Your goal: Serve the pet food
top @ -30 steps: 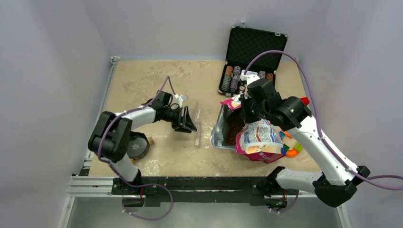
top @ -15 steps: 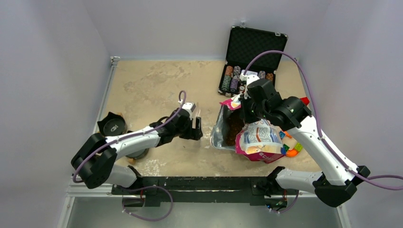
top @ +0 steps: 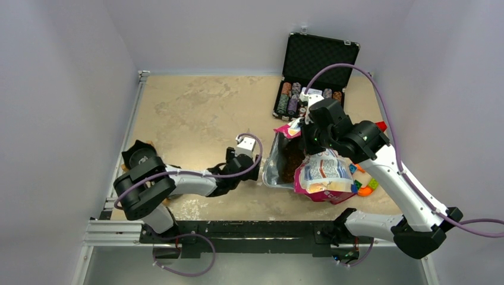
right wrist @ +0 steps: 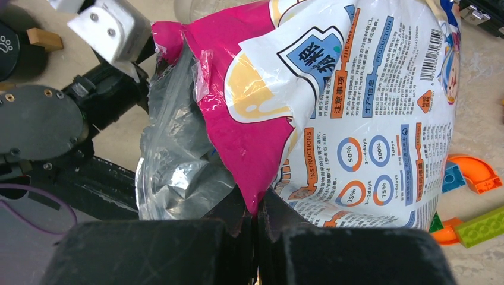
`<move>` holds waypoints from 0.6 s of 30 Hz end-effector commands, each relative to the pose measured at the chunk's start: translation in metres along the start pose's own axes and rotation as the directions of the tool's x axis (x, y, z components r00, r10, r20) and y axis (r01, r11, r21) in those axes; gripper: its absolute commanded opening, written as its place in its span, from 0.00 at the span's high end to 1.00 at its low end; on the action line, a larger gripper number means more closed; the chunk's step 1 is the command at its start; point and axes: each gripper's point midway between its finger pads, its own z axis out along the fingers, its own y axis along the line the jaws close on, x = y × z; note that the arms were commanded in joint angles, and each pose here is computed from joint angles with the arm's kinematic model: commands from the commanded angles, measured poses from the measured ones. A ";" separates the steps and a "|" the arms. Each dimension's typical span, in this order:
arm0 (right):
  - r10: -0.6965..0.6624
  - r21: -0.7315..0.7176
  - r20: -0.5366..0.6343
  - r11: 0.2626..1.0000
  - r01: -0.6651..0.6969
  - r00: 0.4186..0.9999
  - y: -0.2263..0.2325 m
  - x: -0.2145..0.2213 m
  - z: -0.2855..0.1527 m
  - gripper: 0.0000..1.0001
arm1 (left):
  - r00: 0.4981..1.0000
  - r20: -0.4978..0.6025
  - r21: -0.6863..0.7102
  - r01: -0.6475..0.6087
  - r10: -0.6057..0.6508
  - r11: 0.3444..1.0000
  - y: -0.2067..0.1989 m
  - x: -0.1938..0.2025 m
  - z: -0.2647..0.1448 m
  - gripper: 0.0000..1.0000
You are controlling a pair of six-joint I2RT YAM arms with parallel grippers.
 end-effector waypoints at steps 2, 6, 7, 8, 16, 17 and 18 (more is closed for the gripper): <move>0.030 -0.168 0.063 0.986 -0.019 0.998 0.035 -0.023 -0.010 1.00 | 0.971 0.210 -0.131 -0.088 0.115 0.987 0.000 -0.020 -0.005 0.19; 0.011 -0.182 0.024 0.983 -0.006 1.000 0.039 -0.018 -0.007 1.00 | 0.955 0.270 -0.149 -0.089 0.127 0.985 0.008 -0.005 0.006 0.26; 0.008 -0.185 0.020 0.983 -0.005 1.000 0.040 -0.018 -0.008 1.00 | 0.946 0.285 -0.148 -0.112 0.151 0.983 0.007 -0.004 0.010 0.30; 0.006 -0.183 0.017 0.983 -0.002 1.000 0.039 -0.016 -0.009 1.00 | 0.937 0.316 -0.137 -0.110 0.148 0.985 0.002 -0.007 0.016 0.34; -0.016 -0.195 0.028 0.981 0.021 0.999 0.037 -0.015 -0.021 1.00 | 0.939 0.335 -0.164 -0.020 0.075 0.986 0.009 0.030 0.045 0.73; -0.025 -0.200 0.034 0.979 0.032 0.999 0.038 -0.017 -0.024 1.00 | 0.941 0.332 -0.170 -0.013 0.070 0.985 0.011 0.033 0.046 0.81; -0.034 -0.198 0.043 0.979 0.042 0.998 0.037 -0.019 -0.027 1.00 | 0.943 0.327 -0.164 -0.011 0.065 0.986 0.012 0.036 0.045 0.87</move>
